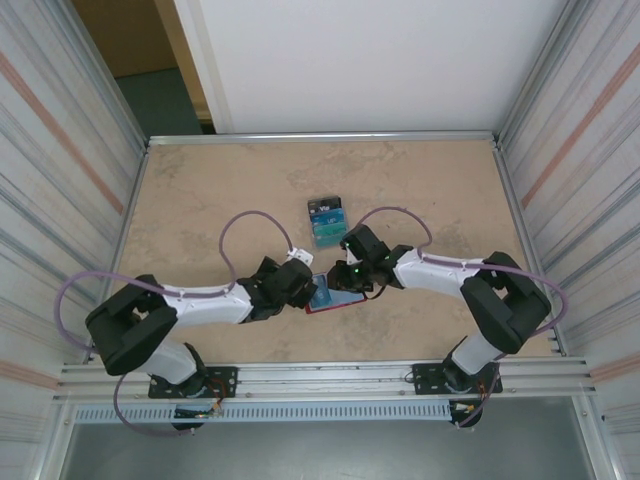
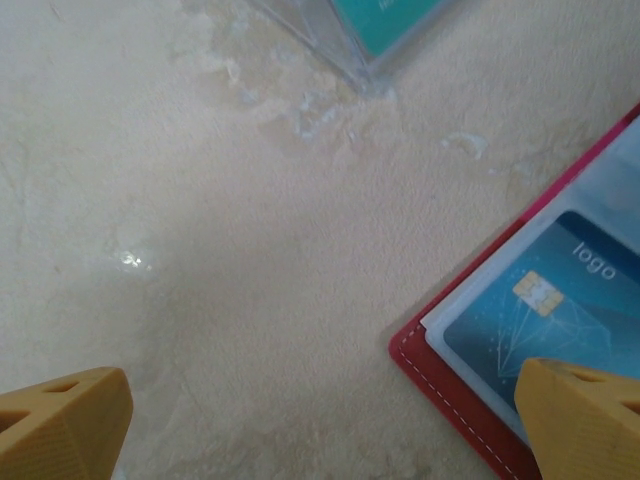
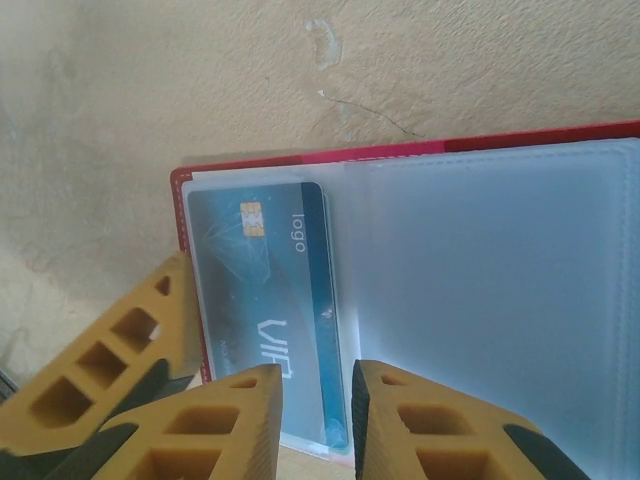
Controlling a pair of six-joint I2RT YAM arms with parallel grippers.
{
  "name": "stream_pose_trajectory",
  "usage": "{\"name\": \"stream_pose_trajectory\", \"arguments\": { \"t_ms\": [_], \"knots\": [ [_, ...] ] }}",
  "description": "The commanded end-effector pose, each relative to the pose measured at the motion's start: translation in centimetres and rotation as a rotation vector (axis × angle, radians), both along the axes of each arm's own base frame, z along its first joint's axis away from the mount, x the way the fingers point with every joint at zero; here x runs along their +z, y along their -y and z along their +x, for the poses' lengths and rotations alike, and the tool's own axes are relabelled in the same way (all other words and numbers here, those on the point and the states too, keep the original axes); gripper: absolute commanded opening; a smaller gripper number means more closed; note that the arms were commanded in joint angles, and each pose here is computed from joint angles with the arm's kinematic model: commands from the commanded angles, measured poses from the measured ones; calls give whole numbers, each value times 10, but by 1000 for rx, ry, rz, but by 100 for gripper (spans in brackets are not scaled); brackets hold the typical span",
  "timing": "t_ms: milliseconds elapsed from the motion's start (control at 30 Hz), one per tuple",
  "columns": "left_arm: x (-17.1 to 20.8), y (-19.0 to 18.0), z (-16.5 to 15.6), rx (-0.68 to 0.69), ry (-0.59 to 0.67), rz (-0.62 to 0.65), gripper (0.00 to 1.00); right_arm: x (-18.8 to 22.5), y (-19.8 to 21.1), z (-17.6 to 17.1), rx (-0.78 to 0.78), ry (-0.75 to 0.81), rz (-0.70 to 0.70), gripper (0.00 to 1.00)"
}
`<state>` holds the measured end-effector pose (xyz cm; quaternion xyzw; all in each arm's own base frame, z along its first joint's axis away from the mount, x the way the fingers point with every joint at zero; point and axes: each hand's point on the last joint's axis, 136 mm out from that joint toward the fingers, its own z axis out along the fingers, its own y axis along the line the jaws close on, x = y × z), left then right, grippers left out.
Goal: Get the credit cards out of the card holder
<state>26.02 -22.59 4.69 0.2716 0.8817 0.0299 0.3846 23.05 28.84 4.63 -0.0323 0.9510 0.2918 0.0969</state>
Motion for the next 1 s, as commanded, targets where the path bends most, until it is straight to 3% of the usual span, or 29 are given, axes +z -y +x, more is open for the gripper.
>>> {"name": "stream_pose_trajectory", "arguments": {
  "t_ms": [0, 967],
  "knots": [
    [-3, 2, 3, 13, -5, -6, 99, -1, -7, -1, 28, -19, -2, 25],
    [-19, -11, -3, 22, -32, 113, 99, -23, -10, -8, 4, -169, 174, 21]
  ]
}}
